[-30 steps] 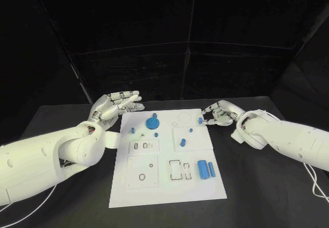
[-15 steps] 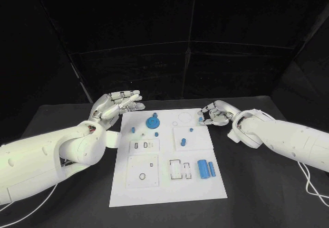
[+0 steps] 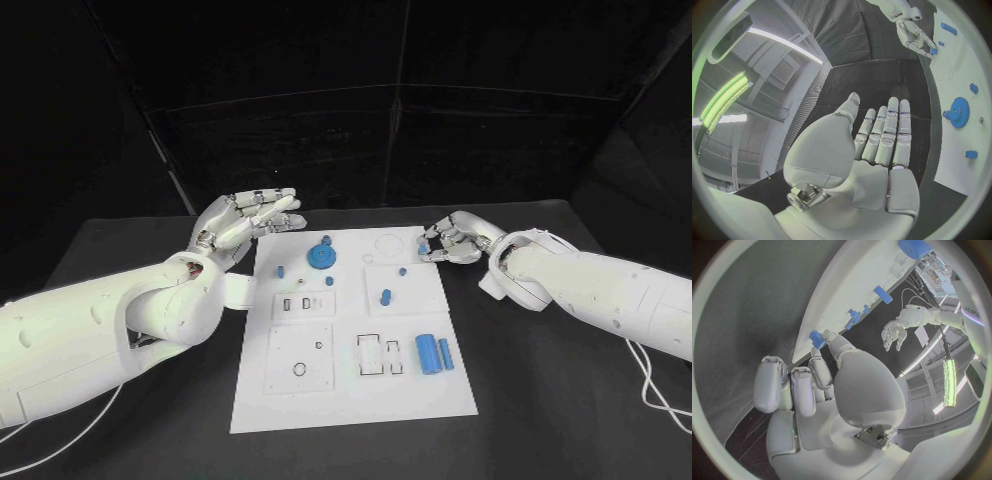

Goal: Assemble the parts on the task board

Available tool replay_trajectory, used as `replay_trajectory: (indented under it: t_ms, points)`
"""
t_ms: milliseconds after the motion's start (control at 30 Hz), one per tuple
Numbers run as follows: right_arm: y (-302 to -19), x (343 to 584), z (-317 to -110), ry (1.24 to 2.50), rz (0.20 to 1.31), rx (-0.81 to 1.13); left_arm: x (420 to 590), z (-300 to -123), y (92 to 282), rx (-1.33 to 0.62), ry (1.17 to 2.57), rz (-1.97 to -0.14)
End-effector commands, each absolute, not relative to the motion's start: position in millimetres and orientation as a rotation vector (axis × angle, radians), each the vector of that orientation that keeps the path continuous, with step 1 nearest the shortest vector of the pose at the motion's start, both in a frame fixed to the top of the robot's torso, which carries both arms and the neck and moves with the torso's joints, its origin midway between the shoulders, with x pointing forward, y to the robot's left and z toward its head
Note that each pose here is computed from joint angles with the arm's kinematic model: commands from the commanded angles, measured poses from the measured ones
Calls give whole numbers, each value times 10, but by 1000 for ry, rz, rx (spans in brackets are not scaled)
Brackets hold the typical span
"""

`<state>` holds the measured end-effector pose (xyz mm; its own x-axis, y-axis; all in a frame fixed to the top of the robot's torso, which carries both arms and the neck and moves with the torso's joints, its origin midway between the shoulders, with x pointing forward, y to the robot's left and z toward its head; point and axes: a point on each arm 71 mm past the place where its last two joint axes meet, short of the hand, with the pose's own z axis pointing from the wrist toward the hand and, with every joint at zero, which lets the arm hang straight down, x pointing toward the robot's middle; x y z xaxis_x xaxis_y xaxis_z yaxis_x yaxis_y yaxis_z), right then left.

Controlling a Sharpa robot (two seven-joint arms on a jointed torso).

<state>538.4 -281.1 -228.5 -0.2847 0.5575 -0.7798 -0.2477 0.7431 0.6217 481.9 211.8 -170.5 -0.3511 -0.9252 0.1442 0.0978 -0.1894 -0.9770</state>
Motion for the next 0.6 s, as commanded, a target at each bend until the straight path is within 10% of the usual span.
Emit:
replay_trajectory:
  t_ms: [33,600]
  points:
    - [-2815,5389,-2289,1703,792,247,4813,-1693,2102,-1038,1272,-1672]
    - [-2806,5395,-2307,1713,785,248,4812,-1693,2105,-1038,1272,-1672]
